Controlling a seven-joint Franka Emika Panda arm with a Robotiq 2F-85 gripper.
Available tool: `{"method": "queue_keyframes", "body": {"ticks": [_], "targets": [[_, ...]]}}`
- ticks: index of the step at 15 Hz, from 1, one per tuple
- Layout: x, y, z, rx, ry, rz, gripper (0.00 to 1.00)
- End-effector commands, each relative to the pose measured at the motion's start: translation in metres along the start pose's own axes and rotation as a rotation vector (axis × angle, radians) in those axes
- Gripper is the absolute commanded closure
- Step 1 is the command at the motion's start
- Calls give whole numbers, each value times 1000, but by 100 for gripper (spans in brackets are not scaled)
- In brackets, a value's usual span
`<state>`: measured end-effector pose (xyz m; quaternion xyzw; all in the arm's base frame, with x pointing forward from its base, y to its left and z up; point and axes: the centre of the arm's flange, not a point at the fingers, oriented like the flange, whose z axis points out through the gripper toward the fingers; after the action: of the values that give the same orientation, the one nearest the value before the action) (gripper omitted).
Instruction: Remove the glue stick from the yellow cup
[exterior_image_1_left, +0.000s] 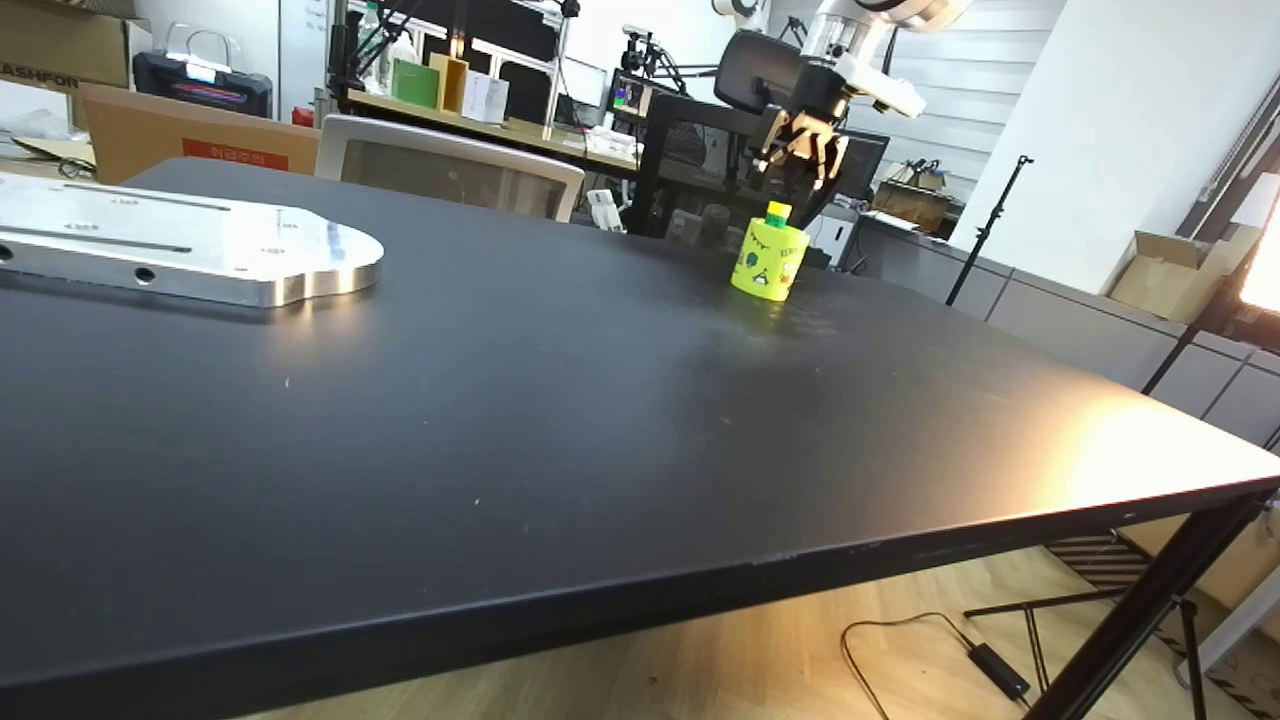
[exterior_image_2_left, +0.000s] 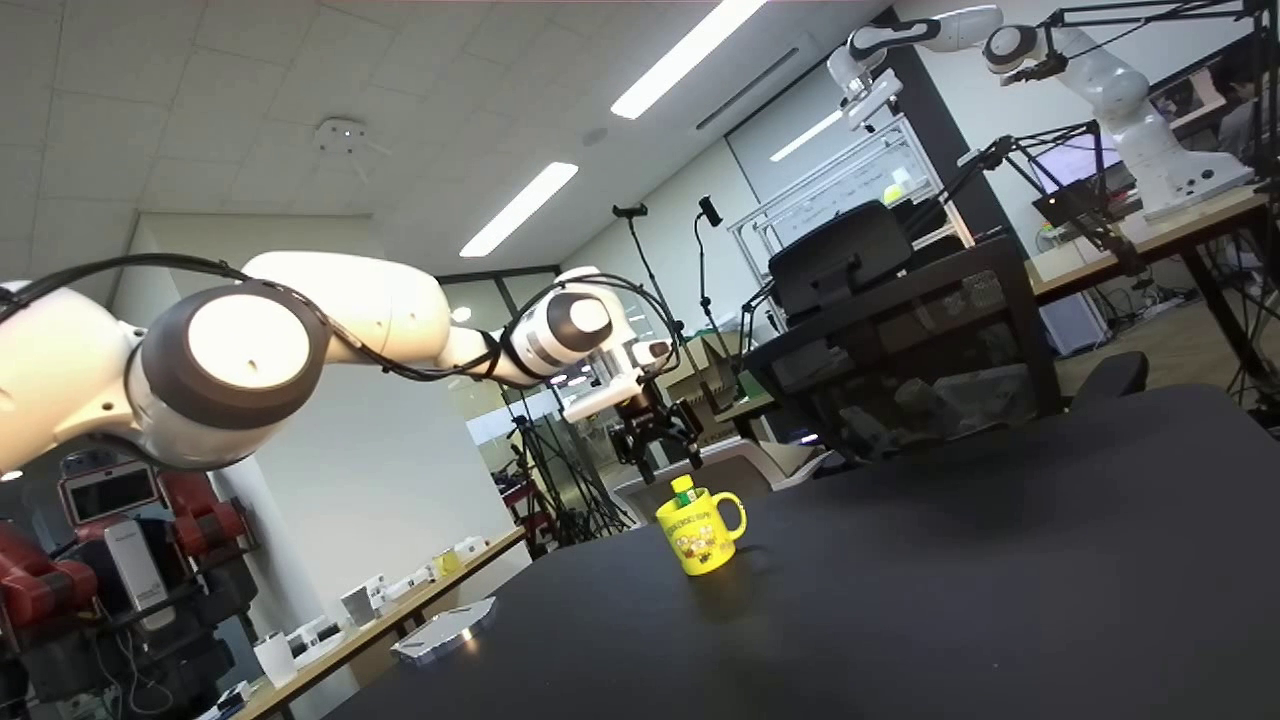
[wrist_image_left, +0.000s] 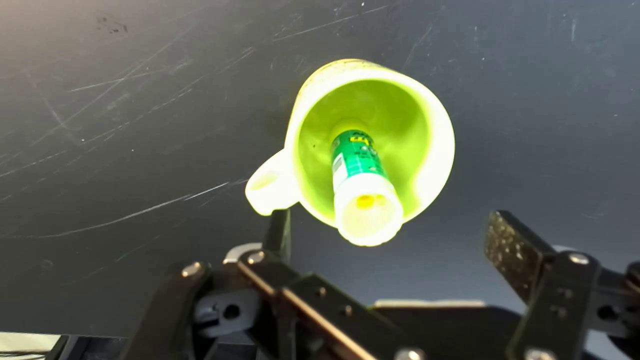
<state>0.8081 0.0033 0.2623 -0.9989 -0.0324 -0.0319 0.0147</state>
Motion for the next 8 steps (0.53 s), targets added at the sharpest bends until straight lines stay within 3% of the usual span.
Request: {"method": "queue_keyframes", "body": {"ticks": [1,8], "targets": [[27,9,4,9,-2,8,25],[21,18,11,15,-38,27,73]]}}
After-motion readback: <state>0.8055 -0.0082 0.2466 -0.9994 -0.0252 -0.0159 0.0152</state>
